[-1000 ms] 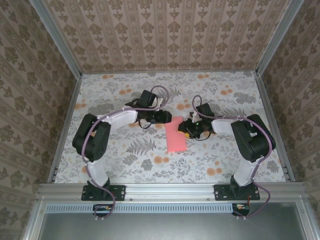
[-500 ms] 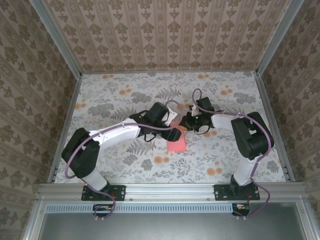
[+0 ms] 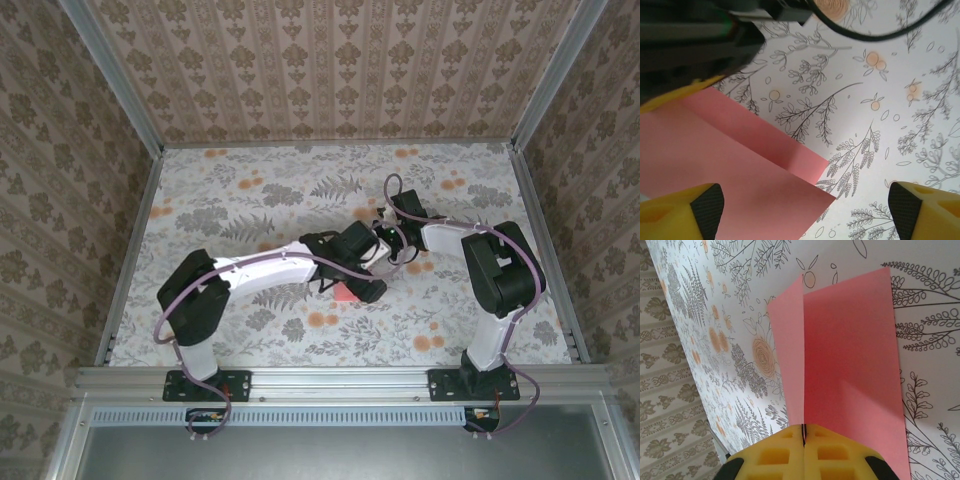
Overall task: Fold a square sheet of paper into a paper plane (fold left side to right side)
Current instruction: Fold the triangle a second time at the center of the table.
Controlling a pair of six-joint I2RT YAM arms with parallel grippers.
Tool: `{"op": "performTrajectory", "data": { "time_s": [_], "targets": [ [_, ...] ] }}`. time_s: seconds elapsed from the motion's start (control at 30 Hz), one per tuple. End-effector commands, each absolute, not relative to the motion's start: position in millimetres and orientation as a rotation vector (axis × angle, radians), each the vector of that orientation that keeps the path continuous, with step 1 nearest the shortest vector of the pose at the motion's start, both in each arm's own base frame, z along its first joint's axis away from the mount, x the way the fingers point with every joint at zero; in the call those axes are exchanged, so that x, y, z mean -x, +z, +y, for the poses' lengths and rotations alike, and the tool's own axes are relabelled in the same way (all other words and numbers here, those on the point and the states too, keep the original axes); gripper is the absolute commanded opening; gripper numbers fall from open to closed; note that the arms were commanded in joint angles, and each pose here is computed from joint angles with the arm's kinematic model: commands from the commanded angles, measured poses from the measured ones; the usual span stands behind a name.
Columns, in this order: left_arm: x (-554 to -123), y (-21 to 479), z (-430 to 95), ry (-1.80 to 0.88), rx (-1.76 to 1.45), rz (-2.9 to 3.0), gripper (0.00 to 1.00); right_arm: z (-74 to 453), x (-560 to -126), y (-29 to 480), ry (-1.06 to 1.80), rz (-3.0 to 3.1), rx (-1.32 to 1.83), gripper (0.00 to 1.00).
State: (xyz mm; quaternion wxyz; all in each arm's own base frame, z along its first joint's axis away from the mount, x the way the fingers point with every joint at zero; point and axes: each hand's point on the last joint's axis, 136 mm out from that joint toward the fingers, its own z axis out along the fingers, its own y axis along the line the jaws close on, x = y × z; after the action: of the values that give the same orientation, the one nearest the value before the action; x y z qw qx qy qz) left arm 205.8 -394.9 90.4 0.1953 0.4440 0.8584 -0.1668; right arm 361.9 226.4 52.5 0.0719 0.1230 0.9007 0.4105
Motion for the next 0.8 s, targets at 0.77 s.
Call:
{"op": "performTrajectory", "data": {
  "time_s": [0.77],
  "targets": [
    [-209.9,68.8,-385.7,-0.094,-1.246,2.434,0.58,222.7,-354.9,40.2,1.204,2.775,-0.406,0.01]
  ]
}}
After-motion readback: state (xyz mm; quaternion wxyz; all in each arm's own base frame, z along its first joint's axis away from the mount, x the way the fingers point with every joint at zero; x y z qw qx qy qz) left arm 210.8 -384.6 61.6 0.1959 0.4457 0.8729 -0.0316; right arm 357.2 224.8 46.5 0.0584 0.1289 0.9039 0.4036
